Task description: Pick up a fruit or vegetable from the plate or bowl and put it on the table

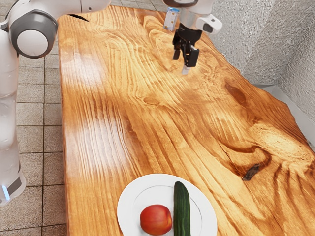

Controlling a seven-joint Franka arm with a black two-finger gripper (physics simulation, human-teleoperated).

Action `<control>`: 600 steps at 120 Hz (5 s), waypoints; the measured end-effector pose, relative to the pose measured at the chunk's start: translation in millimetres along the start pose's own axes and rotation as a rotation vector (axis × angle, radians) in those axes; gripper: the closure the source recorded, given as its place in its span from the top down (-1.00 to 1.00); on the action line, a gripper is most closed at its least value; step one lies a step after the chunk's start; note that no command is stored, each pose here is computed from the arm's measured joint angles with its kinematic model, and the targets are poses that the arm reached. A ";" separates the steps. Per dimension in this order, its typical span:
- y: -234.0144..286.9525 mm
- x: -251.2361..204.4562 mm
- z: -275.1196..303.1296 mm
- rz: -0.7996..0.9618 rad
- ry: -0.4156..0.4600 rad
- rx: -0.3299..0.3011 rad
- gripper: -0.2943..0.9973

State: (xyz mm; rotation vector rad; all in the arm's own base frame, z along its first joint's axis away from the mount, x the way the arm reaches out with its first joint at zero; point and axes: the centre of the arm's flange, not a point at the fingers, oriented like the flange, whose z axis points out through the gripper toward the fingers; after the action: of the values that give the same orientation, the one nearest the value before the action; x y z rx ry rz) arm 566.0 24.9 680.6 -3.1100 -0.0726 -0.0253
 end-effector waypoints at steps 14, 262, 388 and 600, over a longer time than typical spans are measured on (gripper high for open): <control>2.1 2.2 -2.2 0.003 0.021 0.002 0.54; 382.2 -195.7 150.8 0.762 0.128 -0.152 0.54; 421.7 -180.8 186.2 0.806 0.070 -0.147 0.55; 34.2 100.0 117.3 0.246 0.226 0.067 -0.14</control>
State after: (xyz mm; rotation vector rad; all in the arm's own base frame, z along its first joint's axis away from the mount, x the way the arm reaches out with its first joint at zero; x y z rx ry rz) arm 669.3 -0.9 564.0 -3.0004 0.3069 -0.3574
